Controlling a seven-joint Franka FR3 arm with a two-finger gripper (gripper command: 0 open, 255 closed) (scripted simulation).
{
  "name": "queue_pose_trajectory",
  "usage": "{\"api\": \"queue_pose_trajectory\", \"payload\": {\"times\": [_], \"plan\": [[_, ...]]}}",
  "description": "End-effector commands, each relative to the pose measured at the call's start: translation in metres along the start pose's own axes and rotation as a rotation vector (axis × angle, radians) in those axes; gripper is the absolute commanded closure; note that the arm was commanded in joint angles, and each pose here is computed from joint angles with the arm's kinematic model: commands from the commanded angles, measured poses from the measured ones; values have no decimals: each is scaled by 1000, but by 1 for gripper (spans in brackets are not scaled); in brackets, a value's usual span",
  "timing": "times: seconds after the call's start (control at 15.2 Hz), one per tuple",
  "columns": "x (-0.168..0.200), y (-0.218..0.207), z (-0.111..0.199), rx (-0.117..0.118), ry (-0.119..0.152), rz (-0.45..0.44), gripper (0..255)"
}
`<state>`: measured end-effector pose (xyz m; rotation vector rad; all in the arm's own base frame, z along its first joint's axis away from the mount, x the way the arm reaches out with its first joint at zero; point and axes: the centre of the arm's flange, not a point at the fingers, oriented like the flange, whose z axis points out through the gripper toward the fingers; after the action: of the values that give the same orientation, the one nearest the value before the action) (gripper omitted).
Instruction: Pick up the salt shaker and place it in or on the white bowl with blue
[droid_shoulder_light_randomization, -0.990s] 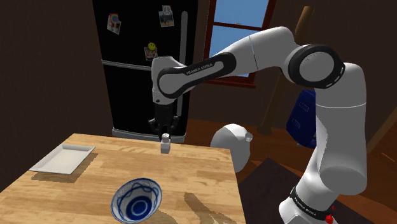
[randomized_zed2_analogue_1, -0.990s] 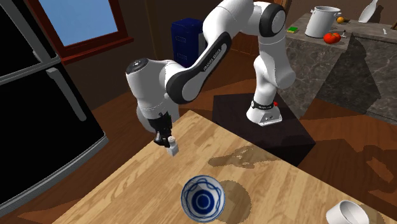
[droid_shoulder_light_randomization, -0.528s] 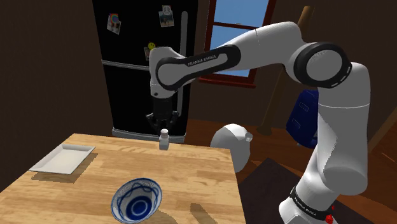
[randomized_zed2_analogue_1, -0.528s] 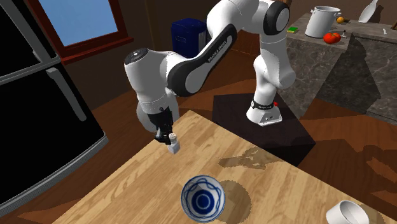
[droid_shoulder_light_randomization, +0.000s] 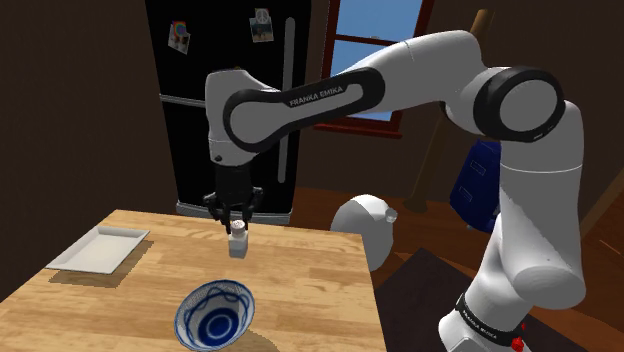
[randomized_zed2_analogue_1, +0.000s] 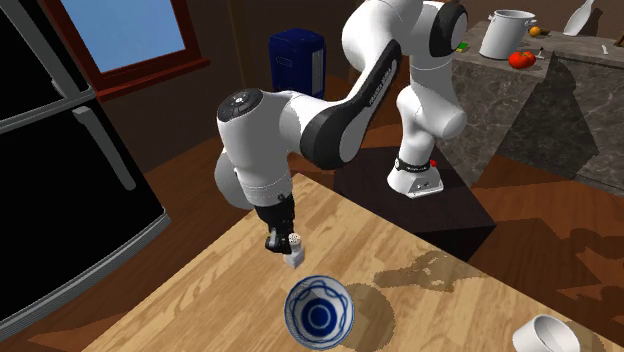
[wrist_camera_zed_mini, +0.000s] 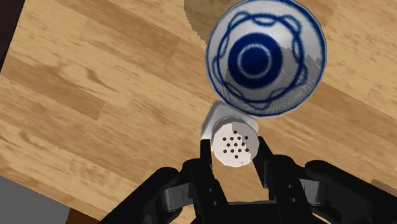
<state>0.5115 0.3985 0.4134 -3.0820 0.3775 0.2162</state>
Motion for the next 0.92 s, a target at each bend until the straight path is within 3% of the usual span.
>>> {"api": "queue_pose_trajectory", "payload": {"times": [0.0,0.4,0.86], "plan": [[-18,-21,-4,0,0,1,255],[-70,-72,-8,0,0,1,255],[-65,-72,28,0,0,1,255]]}}
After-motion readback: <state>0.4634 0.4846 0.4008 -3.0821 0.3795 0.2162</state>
